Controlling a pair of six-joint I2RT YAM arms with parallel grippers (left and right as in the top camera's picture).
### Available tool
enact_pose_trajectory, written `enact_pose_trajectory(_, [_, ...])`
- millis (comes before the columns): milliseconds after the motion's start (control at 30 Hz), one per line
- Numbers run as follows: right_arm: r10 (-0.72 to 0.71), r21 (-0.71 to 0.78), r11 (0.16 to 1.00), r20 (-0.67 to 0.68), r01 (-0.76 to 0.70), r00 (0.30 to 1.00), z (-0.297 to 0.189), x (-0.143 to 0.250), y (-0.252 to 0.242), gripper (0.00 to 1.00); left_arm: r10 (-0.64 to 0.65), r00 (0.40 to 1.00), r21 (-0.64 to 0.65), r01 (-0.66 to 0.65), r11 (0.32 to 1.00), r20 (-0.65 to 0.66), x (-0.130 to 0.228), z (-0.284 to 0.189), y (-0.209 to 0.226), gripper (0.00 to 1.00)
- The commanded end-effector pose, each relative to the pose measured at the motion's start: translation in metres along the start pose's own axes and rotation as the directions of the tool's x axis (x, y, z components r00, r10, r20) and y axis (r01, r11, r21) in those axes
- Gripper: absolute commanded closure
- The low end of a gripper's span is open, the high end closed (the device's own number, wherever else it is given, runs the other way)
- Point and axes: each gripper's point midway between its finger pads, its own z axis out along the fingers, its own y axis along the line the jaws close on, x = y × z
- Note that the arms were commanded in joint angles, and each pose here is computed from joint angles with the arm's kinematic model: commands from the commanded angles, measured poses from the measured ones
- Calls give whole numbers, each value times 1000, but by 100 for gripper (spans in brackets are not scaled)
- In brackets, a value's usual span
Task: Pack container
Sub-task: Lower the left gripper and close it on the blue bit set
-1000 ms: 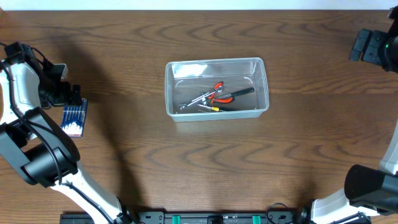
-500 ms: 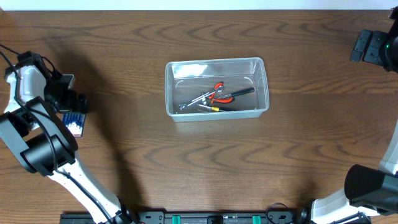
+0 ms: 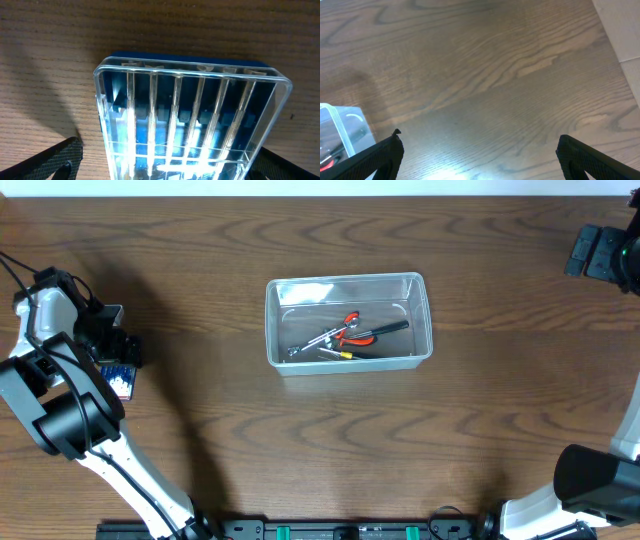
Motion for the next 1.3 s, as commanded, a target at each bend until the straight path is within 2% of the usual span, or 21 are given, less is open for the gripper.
enact_pose_trajectory(0, [-4, 20, 1000, 4, 4, 1000, 0, -1, -5, 1, -12, 998, 20, 13, 1000, -54, 15, 18, -5, 1])
enact_pose_trajectory(233, [-4, 20, 1000, 4, 4, 1000, 0, 0, -5, 1, -19, 998, 19, 20, 1000, -54, 15, 20, -6, 0])
enact_pose_trajectory(667, [-19, 21, 1000, 2, 19, 1000, 0, 0, -6, 1, -44, 998, 18, 45, 999, -53, 15, 20, -5, 26])
enact_pose_trajectory(1267, [-21, 21, 1000, -9, 21, 1000, 0, 2, -6, 1, -44, 998, 17, 45, 999, -53, 14, 20, -6, 33])
